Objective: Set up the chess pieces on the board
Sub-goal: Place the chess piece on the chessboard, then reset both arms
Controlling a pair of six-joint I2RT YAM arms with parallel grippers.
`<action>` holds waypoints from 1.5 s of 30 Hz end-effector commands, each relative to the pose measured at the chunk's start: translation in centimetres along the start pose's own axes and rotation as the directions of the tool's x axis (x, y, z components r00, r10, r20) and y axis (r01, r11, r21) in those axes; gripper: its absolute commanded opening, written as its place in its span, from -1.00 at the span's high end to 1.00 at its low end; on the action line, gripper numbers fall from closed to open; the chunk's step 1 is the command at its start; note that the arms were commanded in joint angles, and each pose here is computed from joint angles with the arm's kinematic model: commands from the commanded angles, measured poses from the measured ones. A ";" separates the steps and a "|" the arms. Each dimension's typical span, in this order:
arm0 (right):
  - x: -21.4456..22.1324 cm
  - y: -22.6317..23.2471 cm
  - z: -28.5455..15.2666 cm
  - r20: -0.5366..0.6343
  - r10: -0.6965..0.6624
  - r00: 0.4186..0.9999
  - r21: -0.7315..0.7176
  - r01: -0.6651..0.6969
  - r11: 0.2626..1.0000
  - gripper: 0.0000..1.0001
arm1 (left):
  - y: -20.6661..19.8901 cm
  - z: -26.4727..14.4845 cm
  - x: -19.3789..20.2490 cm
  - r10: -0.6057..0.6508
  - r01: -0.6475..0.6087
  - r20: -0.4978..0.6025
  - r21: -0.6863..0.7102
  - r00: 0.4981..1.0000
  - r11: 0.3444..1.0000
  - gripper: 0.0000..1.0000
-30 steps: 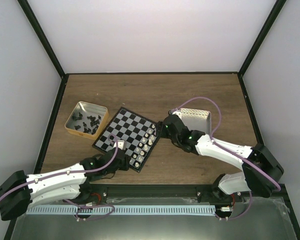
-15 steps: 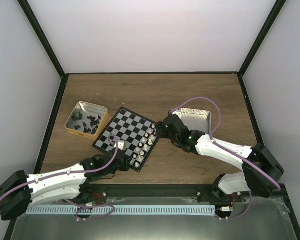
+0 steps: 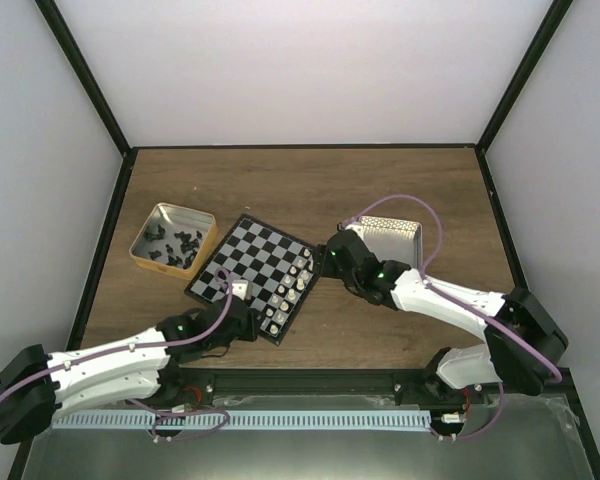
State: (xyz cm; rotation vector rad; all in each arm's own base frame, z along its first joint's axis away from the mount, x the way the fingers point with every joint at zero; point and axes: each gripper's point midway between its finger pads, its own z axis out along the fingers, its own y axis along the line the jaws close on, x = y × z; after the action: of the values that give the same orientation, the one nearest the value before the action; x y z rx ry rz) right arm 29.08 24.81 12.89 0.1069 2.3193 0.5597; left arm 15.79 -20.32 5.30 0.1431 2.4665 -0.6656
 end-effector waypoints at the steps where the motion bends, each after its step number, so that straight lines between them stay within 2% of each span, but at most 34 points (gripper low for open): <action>1: -1.1 -0.4 -1.2 0.024 0.019 1.000 0.018 -0.019 1.000 -0.46 | -1.6 -2.1 -3.1 -0.024 0.023 0.081 0.010 0.996 1.000 0.41; 5: -2.4 -0.9 -3.6 0.065 0.017 0.998 0.033 -0.020 0.999 -0.47 | -3.8 -6.1 -7.4 -0.045 0.038 0.182 0.042 0.982 0.998 0.13; 8: -3.0 -1.6 -5.5 0.092 0.006 0.996 0.043 -0.010 0.999 -0.48 | -5.7 -9.6 -10.6 -0.035 0.012 0.266 0.090 0.963 0.996 -0.03; 11: -3.7 -2.0 -7.7 0.112 -0.019 0.994 0.041 0.014 0.999 -0.50 | -6.3 -12.6 -13.0 0.000 -0.031 0.349 0.084 0.937 0.996 -0.28; 14: -4.8 -2.2 -10.4 0.145 -0.042 0.989 0.037 0.037 0.999 -0.52 | -5.7 -16.0 -15.3 0.027 -0.046 0.442 0.032 0.897 0.998 -0.60; 17: -6.3 -2.5 -13.4 0.195 -0.064 0.979 0.037 0.057 0.998 -0.65 | -4.8 -19.5 -17.3 0.032 -0.033 0.528 -0.008 0.849 0.999 -0.98; 20: -8.0 -3.2 -16.4 0.259 -0.071 0.963 0.060 0.057 0.997 -0.98 | -3.7 -23.0 -18.8 0.033 -0.014 0.607 -0.037 0.794 0.999 -1.00; 26: -10.0 -6.0 -21.8 0.348 -0.066 0.935 0.147 0.015 0.989 -1.00 | -0.4 -29.9 -20.6 0.063 0.046 0.721 -0.131 0.690 0.990 -1.00; 30: -10.6 -7.4 -24.2 0.392 -0.056 0.918 0.172 -0.013 0.985 -1.00 | 1.1 -33.3 -21.0 0.075 0.058 0.774 -0.142 0.629 0.988 -1.00; 40: -11.3 -9.3 -28.4 0.495 -0.002 0.869 0.136 -0.075 0.988 -1.00 | 2.4 -36.1 -21.0 0.091 0.074 0.786 -0.171 0.612 0.982 -1.00; 45: -11.3 -9.6 -29.0 0.514 0.009 0.857 0.114 -0.079 0.990 -1.00 | 2.3 -36.0 -21.1 0.109 0.059 0.784 -0.183 0.612 0.981 -1.00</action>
State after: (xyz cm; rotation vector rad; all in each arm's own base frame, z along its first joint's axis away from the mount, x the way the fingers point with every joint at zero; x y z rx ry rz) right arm 18.83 4.36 33.05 0.2927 1.8808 0.3455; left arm 15.57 0.09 41.84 -0.2017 1.6105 -0.4036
